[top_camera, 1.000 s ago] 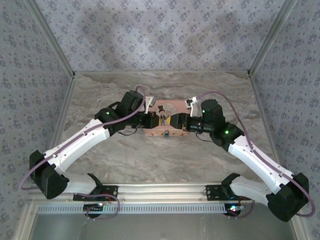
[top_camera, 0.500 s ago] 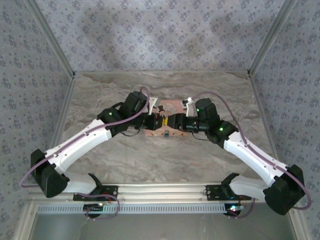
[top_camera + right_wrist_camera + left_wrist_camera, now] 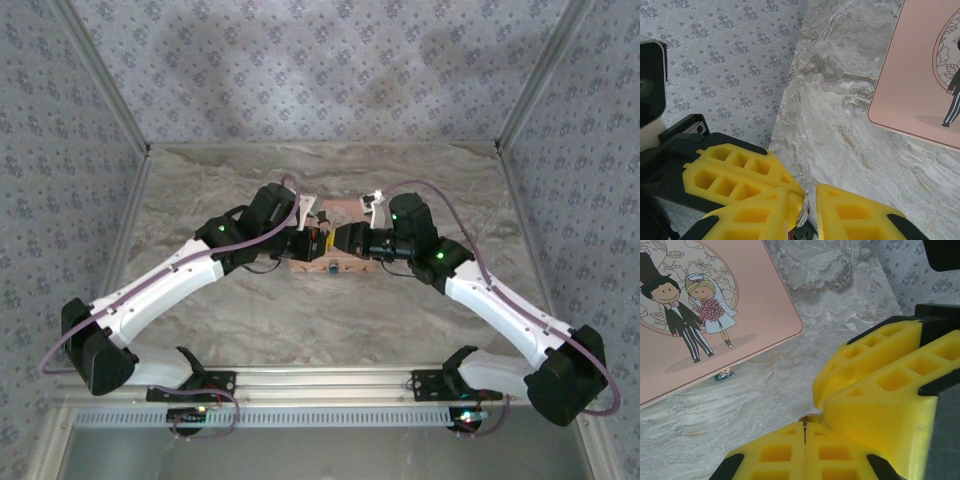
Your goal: Unlock a padlock with a key
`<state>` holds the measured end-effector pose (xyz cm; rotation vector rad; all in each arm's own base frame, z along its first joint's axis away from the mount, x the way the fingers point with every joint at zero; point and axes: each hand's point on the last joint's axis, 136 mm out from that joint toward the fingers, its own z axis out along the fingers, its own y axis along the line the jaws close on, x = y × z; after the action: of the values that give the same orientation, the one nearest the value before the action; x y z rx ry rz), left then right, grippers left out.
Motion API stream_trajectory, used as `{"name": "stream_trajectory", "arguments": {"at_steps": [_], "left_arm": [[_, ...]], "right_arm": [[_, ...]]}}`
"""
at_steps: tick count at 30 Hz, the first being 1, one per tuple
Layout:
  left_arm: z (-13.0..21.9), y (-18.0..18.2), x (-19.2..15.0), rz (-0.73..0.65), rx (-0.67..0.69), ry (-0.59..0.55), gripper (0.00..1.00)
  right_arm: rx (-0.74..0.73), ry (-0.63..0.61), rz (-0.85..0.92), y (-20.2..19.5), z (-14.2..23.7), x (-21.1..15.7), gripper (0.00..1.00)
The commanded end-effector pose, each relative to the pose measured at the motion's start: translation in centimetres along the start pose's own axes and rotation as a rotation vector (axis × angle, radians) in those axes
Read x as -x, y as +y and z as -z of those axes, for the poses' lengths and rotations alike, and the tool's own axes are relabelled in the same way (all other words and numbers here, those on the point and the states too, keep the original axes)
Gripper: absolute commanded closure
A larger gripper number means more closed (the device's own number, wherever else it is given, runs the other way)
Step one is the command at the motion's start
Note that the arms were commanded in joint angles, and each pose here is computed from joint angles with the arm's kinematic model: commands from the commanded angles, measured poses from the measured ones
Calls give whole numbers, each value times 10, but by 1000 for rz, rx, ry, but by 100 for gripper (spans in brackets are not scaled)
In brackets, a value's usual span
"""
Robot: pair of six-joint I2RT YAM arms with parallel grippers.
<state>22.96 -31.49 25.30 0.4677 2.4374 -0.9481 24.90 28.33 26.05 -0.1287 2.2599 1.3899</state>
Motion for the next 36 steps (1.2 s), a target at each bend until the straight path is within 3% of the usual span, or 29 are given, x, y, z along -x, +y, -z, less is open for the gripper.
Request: {"name": "stream_trajectory", "arguments": {"at_steps": [1,7,10,11,14,18,28,36], "left_arm": [[11,-19,13,-48,-49,-53,100],[13,-21,15,-57,-47,-63,100],[16,-20,17,-57,-37,-81,100],[18,-18,19,-56,-26,-94,96],[26,-17,24,-53,-26,-146,66],[41,-20,30,-44,-78,-238,46],[79,-24,41,-10,-287,-445,20],[100,-36,51,-59,-425,-585,13]], "right_arm": [[27,-14,11,11,0,8,78],[39,-7,16,14,-1,8,97],[36,-12,28,17,3,12,100],[34,-17,35,20,6,15,100],[28,-29,65,32,19,28,100],[7,-25,115,53,37,40,100],[-49,-7,216,96,75,69,100],[11,-12,202,114,79,72,100]]}}
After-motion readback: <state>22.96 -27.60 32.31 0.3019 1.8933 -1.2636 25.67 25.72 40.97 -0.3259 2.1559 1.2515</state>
